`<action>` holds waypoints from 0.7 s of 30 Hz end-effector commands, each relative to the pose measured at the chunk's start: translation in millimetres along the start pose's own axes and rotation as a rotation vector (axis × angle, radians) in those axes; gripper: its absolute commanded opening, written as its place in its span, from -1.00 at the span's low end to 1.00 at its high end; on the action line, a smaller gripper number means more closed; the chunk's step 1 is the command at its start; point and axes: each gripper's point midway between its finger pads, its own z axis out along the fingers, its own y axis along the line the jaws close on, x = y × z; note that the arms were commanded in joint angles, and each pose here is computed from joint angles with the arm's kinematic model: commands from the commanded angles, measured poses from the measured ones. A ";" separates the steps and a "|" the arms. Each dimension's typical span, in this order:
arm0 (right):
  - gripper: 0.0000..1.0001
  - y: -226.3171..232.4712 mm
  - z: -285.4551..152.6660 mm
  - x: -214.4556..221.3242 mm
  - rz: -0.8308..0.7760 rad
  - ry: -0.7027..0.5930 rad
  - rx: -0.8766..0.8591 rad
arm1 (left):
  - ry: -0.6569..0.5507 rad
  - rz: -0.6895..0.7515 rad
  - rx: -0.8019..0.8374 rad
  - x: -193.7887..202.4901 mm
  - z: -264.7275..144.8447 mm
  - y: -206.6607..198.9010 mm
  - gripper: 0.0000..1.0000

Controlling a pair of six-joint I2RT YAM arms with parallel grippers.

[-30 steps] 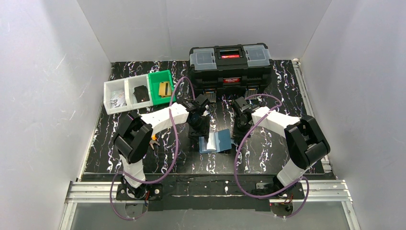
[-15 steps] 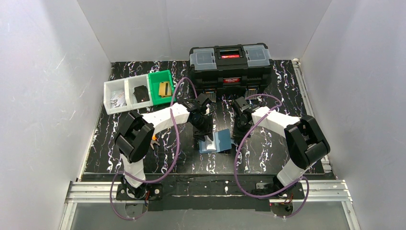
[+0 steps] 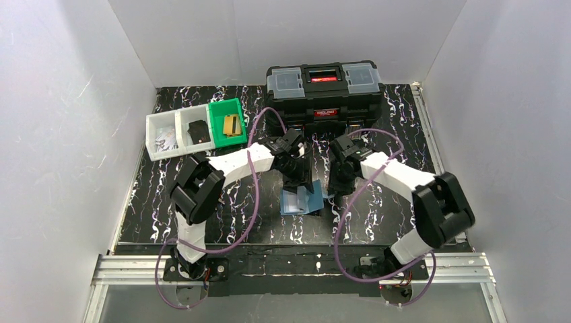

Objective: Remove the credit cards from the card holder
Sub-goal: Remove the credit card from the card holder.

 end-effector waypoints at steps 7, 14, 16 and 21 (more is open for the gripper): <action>-0.07 3.2 -81.3 -29.9 0.020 -0.270 -0.092 | 0.041 -0.006 0.060 -8.1 17.2 -40.5 0.07; -0.07 -4.5 -92.8 -16.5 0.027 -0.289 -0.122 | 0.087 -0.040 0.047 -4.5 37.6 -39.6 0.16; -0.07 -4.1 -90.9 -11.2 0.024 -0.275 -0.138 | 0.095 -0.048 0.035 -3.5 41.8 -36.2 0.18; -0.08 4.4 -88.3 -3.1 0.014 -0.251 -0.204 | 0.067 -0.027 0.032 -7.7 32.3 -39.0 0.28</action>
